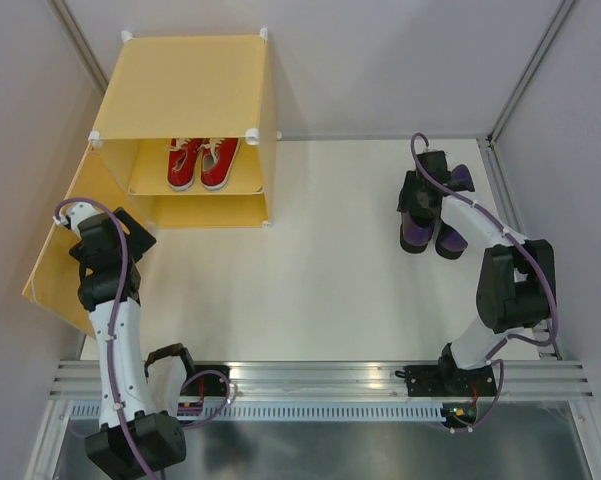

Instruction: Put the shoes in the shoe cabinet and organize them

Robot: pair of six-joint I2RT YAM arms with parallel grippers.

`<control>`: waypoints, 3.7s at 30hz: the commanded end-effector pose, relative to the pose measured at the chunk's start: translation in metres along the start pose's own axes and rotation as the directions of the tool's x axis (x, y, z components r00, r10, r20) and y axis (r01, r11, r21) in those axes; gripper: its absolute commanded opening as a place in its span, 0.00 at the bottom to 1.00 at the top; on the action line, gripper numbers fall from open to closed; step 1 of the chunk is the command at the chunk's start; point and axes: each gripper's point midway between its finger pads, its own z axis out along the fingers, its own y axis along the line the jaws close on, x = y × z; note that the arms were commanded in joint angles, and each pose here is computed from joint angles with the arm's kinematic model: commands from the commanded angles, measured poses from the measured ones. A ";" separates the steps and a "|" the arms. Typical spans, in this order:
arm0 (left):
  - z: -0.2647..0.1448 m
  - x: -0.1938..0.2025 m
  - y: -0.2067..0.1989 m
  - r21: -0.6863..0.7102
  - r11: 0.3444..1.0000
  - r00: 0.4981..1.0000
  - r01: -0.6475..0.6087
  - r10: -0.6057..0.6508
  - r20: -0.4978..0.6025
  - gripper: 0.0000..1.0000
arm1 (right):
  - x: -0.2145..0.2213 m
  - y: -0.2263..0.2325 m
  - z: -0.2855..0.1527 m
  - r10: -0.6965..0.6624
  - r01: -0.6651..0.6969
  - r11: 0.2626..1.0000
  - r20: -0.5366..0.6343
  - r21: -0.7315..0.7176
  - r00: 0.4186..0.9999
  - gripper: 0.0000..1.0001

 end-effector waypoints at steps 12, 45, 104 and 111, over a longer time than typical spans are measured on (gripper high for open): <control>0.002 -0.008 -0.012 0.068 0.997 0.999 -0.025 0.022 0.044 0.89 | 0.025 0.031 -0.002 -0.065 0.049 0.985 -0.090 -0.168 0.994 0.15; 0.004 0.001 -0.018 0.106 0.994 1.000 -0.009 0.007 0.020 0.89 | 0.223 0.282 -0.199 -0.377 0.314 0.678 0.052 -0.665 0.925 0.01; -0.117 0.236 -0.168 0.540 0.841 0.787 -0.023 0.348 -0.509 0.86 | 0.137 0.175 -0.227 -0.159 0.315 0.835 0.350 -0.451 0.923 0.98; -0.099 0.263 -0.176 0.481 0.872 0.790 -0.086 0.354 -0.501 0.74 | 0.139 0.162 -0.222 -0.152 0.299 0.849 0.340 -0.436 0.928 0.98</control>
